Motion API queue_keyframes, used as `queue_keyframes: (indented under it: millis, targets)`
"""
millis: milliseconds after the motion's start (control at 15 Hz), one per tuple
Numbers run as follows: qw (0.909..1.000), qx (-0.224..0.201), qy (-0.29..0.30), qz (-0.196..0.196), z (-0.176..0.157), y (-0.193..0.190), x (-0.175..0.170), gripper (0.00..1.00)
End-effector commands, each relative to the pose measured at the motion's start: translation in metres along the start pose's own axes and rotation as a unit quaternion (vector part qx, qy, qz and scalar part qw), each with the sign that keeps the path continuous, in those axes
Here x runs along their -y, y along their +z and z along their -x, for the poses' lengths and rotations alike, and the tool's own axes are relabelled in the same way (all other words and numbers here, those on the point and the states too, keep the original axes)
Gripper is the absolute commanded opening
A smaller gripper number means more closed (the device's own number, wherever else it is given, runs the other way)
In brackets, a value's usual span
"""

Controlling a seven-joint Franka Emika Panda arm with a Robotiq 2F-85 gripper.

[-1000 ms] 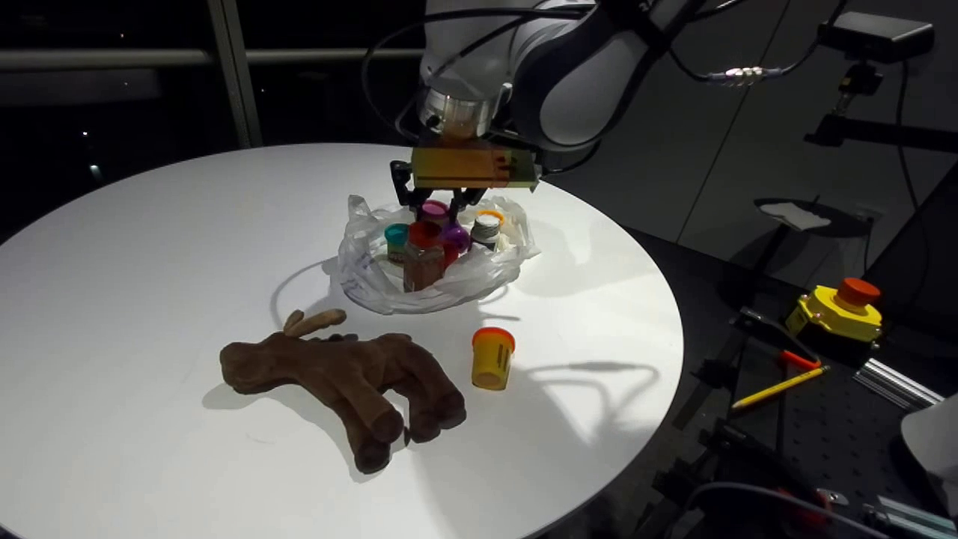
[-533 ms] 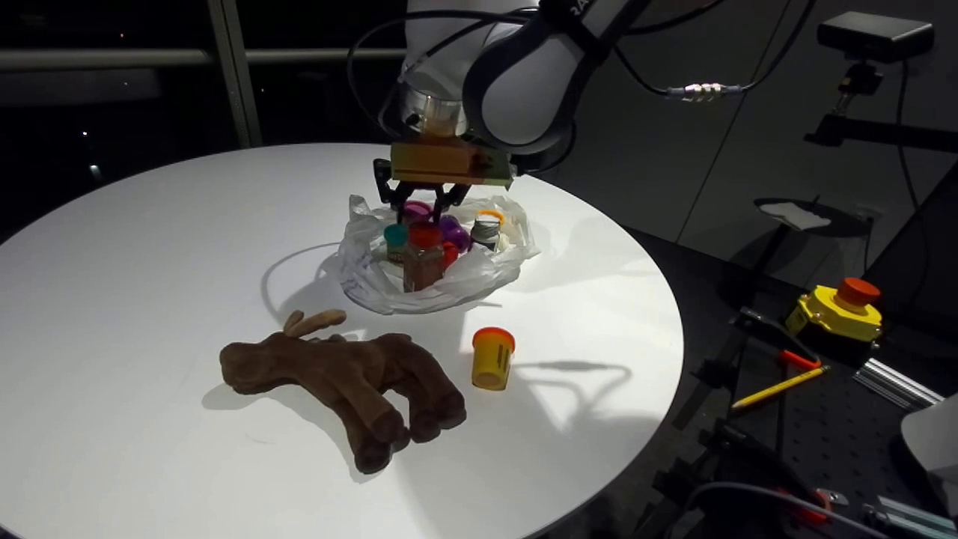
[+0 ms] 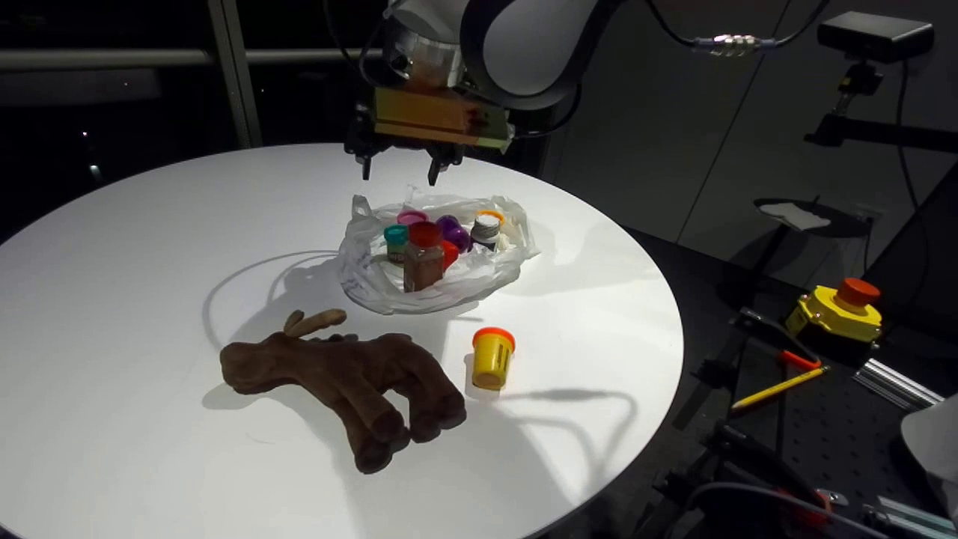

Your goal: Put all the contents in the white plastic bag

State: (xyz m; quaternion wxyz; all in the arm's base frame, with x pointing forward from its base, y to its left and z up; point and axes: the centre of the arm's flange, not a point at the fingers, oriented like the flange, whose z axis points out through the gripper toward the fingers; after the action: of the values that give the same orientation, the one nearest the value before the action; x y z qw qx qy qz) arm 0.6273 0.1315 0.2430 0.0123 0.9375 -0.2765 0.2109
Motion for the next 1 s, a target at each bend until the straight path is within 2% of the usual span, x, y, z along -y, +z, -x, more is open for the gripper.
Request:
queue_keyframes:
  millis: [0,67,333,533,733,933]
  targets:
    - [0.9991,0.032,0.025,-0.008,0.049,-0.078,-0.006,1.00]
    - [0.9983,0.050,0.028,-0.003,0.065,-0.090,-0.007,0.99]
    - [0.9955,0.079,0.048,0.019,0.141,-0.132,-0.021,1.00]
    - [0.9916,0.114,0.057,0.024,0.193,-0.139,-0.038,1.00]
    - [0.9861,0.146,0.073,0.031,0.233,-0.124,-0.055,1.00]
    - [0.9820,0.165,0.089,0.019,0.252,-0.100,-0.068,1.00]
